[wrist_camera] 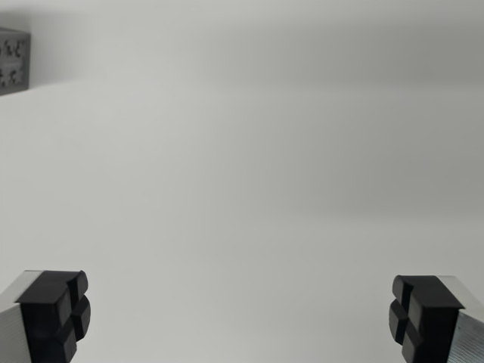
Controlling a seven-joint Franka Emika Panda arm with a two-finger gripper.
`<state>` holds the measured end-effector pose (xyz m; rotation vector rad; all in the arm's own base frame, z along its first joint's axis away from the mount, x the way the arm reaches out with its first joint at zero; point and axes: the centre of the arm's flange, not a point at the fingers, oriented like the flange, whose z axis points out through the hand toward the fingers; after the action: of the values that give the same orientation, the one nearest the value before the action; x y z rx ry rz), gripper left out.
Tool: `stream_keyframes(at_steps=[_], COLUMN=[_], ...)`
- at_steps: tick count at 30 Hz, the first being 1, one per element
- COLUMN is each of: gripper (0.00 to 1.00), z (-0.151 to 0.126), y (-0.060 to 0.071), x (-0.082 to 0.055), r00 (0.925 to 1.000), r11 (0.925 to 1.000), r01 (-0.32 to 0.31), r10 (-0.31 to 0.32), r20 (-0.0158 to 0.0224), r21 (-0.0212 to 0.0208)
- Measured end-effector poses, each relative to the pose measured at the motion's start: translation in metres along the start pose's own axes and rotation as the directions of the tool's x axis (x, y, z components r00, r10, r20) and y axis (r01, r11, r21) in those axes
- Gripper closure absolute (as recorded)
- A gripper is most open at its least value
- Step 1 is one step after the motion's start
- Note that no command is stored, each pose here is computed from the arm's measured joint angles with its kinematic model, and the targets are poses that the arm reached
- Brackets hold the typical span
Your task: Destack cube
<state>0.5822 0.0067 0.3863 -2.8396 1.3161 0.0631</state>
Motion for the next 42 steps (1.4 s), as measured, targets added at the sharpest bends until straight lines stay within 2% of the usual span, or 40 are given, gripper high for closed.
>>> stream_keyframes(at_steps=[14,22,29,35,42], gripper=[0.0,0.0,0.0,0.0,0.0], z=[0.0,0.003,0.006,0.012,0.018], y=[0.0,-0.003,-0.01,-0.019,-0.03], x=[0.0,-0.003,-0.007,-0.013,-0.021], r00=[1.0,1.0,1.0,0.9998,0.9995], r11=[1.0,1.0,1.0,0.9998,0.9995], r01=[-0.001,-0.004,-0.01,-0.019,-0.031], r10=[0.001,0.004,0.01,0.019,0.031], r20=[0.0002,0.002,0.0007,0.0004,-0.0018], r21=[-0.0002,-0.0025,-0.0015,-0.0013,0.0004])
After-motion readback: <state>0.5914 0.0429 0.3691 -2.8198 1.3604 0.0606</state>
